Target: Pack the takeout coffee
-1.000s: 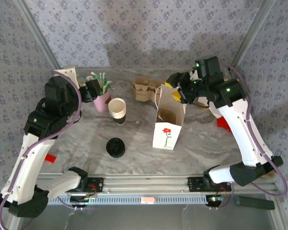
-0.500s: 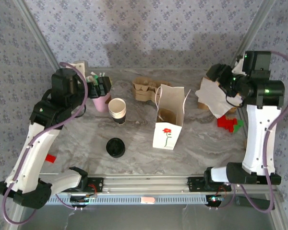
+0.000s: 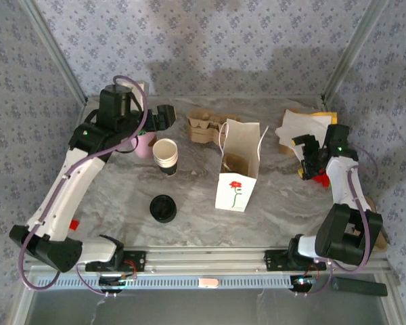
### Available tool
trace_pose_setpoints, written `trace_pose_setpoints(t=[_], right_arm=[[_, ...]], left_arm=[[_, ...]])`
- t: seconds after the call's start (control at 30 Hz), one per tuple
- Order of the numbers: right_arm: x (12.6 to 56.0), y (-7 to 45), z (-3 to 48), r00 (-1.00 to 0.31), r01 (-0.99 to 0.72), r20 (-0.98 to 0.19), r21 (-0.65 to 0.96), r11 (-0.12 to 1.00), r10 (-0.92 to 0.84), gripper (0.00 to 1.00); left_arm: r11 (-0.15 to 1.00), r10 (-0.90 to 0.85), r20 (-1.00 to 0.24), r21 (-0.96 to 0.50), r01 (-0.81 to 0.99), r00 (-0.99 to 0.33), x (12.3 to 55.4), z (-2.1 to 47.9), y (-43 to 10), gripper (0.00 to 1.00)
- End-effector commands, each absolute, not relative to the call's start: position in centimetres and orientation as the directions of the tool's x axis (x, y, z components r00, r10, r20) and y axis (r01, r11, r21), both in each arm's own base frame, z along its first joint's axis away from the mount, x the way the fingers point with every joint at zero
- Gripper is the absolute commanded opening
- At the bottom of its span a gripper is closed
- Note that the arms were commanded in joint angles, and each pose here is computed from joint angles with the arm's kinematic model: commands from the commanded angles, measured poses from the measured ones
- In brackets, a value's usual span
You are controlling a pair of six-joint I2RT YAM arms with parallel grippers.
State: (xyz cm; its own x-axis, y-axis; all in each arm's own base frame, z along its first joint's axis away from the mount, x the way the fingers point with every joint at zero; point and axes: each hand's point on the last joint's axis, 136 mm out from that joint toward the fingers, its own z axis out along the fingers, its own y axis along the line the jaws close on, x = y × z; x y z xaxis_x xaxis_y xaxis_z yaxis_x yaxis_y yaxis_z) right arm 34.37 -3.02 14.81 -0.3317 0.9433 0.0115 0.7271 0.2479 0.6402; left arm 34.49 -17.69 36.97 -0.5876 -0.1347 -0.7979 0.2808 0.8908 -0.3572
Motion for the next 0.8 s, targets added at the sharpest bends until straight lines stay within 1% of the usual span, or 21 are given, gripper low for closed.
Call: trace_pose_setpoints(t=[0.0, 0.13, 0.23, 0.37, 0.43, 0.6, 0.77], right_arm=[[38.2, -3.8, 14.6, -0.191, 0.676, 0.061, 0.732, 0.086, 0.98, 1.0], [39.7, -3.8, 12.2, -0.088, 0.678, 0.13, 0.734, -0.036, 0.988, 1.0], [41.1, -3.5, 11.0, -0.053, 0.671, 0.165, 0.736, -0.088, 0.985, 1.0], [42.1, -3.5, 10.0, -0.031, 0.683, 0.149, 0.725, -0.088, 0.988, 1.0], [42.4, -3.8, 9.5, -0.015, 0.688, 0.142, 0.72, -0.092, 0.99, 0.98], [41.9, -4.6, 9.1, 0.008, 0.709, 0.104, 0.701, -0.079, 0.995, 0.9], [41.3, -5.4, 10.0, 0.013, 0.715, 0.051, 0.698, -0.045, 0.999, 0.81]], left_arm=[[0.876, -0.115, -0.814, -0.354, 0.328, -0.57, 35.3, 37.0, -18.6, 1.0], [0.879, -0.096, -0.812, -0.34, 0.333, -0.576, 35.9, 36.2, -18.9, 1.0], [0.882, -0.084, -0.813, -0.33, 0.336, -0.577, 36.1, 35.9, -18.9, 1.0], [0.885, -0.071, -0.812, -0.319, 0.34, -0.579, 36.3, 35.6, -18.9, 1.0], [0.886, -0.067, -0.813, -0.315, 0.339, -0.578, 36.4, 35.6, -18.9, 1.0], [0.888, -0.061, -0.813, -0.309, 0.341, -0.579, 36.3, 35.6, -18.8, 1.0], [0.889, -0.06, -0.811, -0.309, 0.338, -0.582, 36.4, 35.4, -18.8, 1.0]])
